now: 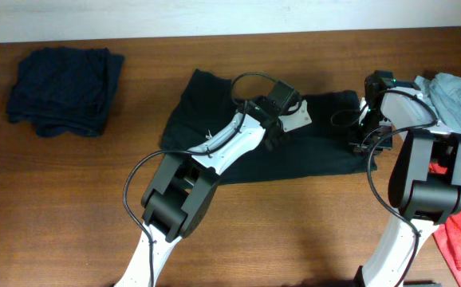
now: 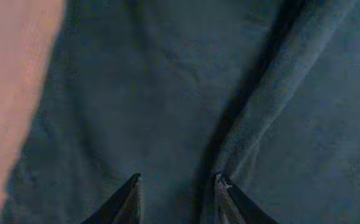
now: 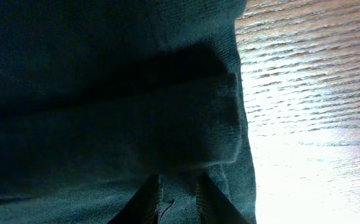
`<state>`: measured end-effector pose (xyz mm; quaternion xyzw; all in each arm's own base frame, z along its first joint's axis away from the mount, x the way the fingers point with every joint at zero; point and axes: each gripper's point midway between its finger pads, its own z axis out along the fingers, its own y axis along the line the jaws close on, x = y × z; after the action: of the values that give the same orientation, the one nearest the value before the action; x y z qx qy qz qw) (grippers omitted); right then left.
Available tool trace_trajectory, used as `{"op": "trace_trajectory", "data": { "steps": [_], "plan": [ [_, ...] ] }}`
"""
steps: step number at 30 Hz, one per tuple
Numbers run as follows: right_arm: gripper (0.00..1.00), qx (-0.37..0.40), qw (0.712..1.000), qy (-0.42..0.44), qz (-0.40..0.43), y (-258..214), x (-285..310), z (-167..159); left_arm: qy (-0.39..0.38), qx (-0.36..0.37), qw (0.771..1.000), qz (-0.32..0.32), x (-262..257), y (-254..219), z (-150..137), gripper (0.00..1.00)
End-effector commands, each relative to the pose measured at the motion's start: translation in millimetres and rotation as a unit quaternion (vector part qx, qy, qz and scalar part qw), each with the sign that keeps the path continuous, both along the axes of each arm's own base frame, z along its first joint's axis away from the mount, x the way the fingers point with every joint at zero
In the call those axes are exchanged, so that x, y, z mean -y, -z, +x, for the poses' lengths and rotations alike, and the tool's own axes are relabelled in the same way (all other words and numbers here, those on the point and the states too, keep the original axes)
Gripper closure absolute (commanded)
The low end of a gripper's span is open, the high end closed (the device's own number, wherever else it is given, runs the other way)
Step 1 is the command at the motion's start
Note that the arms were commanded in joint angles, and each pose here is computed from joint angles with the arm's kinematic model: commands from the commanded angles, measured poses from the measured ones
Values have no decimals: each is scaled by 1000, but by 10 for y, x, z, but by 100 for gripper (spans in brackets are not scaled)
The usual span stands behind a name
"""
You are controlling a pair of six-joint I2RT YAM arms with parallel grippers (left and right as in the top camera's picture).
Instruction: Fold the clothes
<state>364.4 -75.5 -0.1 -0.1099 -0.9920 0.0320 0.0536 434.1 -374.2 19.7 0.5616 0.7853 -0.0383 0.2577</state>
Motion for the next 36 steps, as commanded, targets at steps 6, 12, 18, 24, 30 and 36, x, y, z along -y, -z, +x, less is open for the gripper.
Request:
{"op": "trace_trajectory", "data": {
  "steps": [6, 12, 18, 24, 30, 36],
  "plan": [
    [75, 13, 1000, 2, 3, -28, -14, 55, -18, 58, 998, -2, 35, -96, 234, 62],
    [75, 13, 1000, 2, 3, -28, -14, 55, -99, 114, 989, 8, -122, -281, 502, 63],
    [72, 14, 1000, 2, 2, -27, -13, 58, -70, 60, 996, 9, -118, -472, 221, 58],
    [72, 15, 1000, 2, 2, -27, -12, 65, 10, -39, 997, -73, 223, -447, -181, 57],
    [72, 15, 1000, 2, 2, -27, -13, 64, 16, -38, 996, -75, 273, -449, -221, 57],
    [72, 15, 1000, 2, 3, -27, -13, 66, 25, -45, 996, -74, 329, -431, -303, 56]
  ]
}}
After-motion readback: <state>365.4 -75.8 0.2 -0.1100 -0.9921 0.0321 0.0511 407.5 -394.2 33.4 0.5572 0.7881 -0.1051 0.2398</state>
